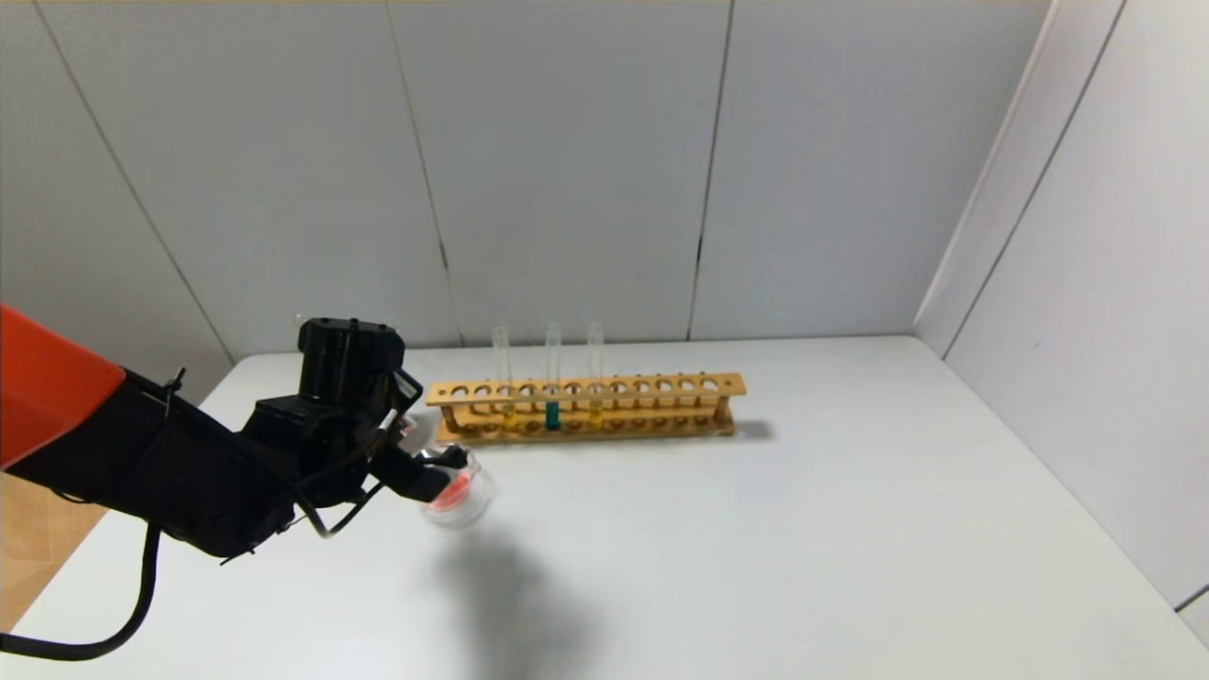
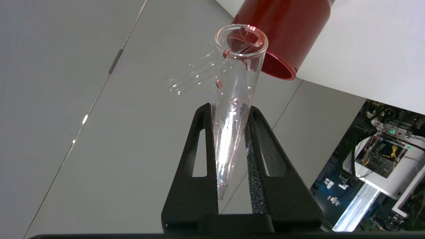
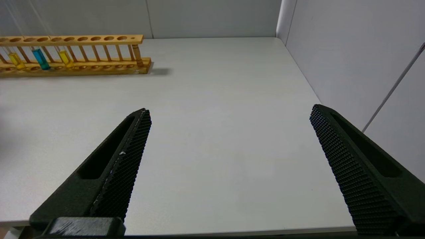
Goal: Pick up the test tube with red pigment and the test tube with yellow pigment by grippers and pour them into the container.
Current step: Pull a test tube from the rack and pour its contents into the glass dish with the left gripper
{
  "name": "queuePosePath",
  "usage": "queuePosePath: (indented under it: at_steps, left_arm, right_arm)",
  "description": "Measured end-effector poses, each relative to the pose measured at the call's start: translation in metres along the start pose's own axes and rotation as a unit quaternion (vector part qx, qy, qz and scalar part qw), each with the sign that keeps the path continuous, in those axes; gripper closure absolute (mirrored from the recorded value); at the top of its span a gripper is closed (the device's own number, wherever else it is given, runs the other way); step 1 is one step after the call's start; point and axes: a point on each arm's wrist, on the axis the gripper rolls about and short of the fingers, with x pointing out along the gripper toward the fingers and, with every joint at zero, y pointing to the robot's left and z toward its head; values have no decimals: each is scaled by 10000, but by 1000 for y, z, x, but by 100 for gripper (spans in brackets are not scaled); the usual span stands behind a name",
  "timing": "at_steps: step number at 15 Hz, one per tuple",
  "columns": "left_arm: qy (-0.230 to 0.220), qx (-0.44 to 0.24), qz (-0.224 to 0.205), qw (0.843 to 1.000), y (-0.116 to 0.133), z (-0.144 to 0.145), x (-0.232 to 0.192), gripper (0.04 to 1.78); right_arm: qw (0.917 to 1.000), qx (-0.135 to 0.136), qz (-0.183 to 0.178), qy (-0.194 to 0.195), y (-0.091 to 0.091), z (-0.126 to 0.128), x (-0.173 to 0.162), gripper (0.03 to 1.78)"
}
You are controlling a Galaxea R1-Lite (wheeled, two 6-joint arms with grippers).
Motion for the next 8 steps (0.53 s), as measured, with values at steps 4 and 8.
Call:
queuePosePath:
  at_steps: [4,8]
  left_arm:
    - [53,85,-28,9999,1,2,-1,151]
    - [127,305,39,9994,5,0,-3,151]
  right_arm:
    - [10000,-1,0,-2,0,0,0,6]
    - [10000,0,0,0,0,0,0,6]
